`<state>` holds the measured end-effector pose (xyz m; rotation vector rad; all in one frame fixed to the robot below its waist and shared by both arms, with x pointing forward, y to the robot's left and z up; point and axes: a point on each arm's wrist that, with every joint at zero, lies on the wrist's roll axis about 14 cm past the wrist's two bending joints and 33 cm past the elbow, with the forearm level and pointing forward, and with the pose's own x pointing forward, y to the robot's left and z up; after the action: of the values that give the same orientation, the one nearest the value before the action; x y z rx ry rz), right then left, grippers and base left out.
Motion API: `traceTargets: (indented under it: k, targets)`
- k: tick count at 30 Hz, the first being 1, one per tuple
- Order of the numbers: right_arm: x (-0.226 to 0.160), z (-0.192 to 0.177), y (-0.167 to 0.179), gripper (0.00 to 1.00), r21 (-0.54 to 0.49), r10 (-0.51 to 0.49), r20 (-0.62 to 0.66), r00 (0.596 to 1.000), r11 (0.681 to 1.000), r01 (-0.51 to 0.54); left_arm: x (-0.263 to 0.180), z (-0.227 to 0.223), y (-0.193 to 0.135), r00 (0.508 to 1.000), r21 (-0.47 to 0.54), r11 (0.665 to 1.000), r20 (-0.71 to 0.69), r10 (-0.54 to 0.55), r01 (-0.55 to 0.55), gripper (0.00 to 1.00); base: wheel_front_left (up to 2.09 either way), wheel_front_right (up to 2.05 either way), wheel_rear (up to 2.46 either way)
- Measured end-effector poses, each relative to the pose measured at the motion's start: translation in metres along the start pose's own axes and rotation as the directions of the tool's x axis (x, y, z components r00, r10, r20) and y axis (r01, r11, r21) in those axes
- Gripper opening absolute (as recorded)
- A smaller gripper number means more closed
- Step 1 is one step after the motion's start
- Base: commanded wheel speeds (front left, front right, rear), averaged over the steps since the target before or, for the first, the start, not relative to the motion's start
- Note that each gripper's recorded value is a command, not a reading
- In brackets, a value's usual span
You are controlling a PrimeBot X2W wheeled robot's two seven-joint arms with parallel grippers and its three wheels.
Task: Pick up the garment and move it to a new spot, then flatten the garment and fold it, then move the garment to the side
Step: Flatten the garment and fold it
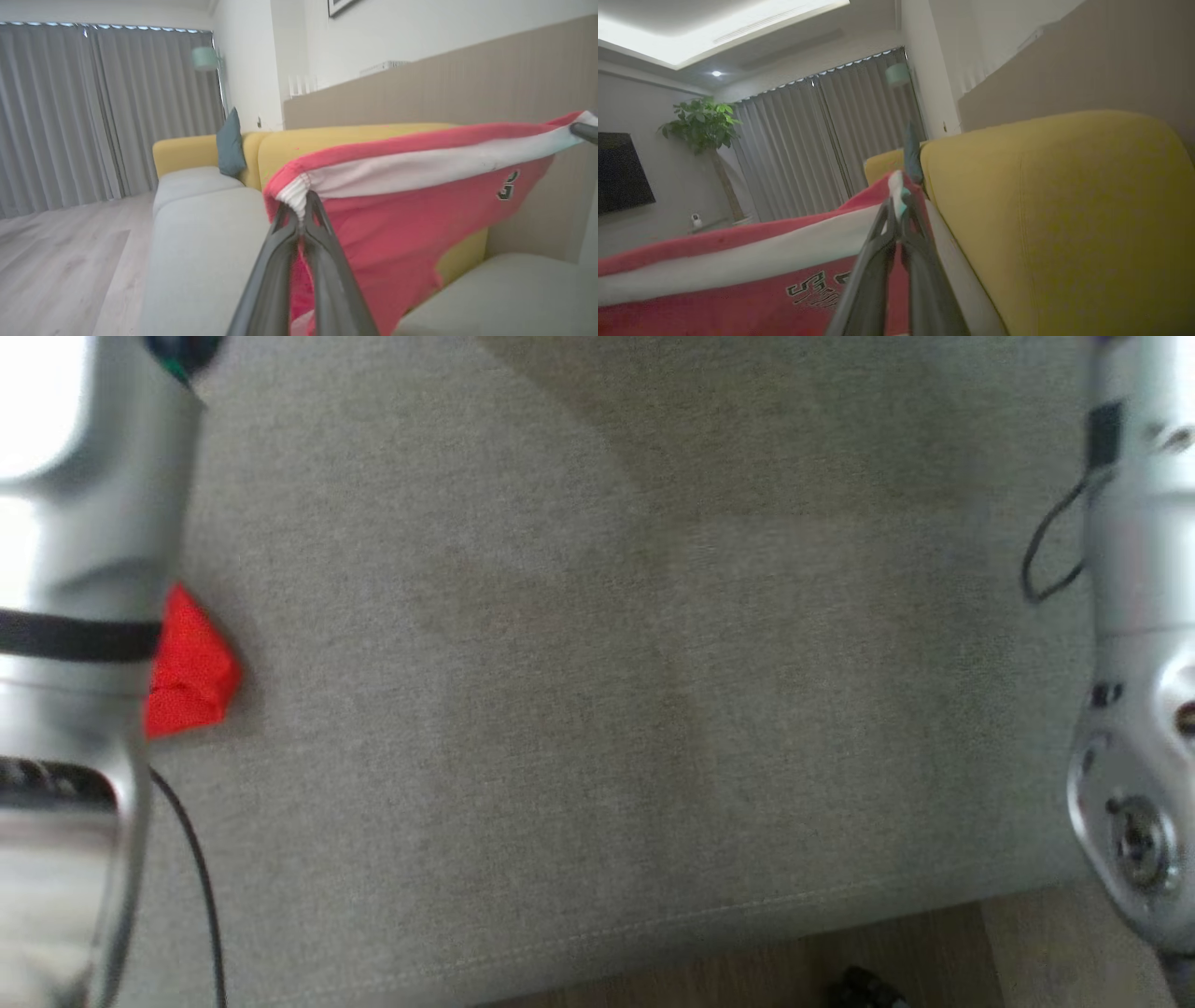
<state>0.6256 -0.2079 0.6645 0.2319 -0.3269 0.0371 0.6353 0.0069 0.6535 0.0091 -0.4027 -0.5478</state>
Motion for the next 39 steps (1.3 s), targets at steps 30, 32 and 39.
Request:
traceTargets:
  k: [30,32,39]
  targets:
    - [-0.242,-0.146,-0.069,0.00,-0.020,-0.130,-0.661,0.739,0.988,0.156,-0.237,-0.087,-0.146,0.882,-0.133,0.967,-0.398,-0.253,0.217,0.00,0.00,0.00,0.00]
    - [-0.258,-0.142,-0.072,0.00,-0.019,-0.129,-0.678,0.724,0.987,0.158,-0.246,-0.083,-0.153,0.881,-0.143,0.965,-0.396,-0.259,0.220,0.00,0.00,0.00,0.00]
    - [-0.310,-0.125,-0.087,0.00,-0.018,-0.154,-0.716,0.681,0.979,0.203,-0.279,-0.068,-0.186,0.870,-0.190,0.951,-0.391,-0.301,0.244,0.00,0.00,0.00,0.00]
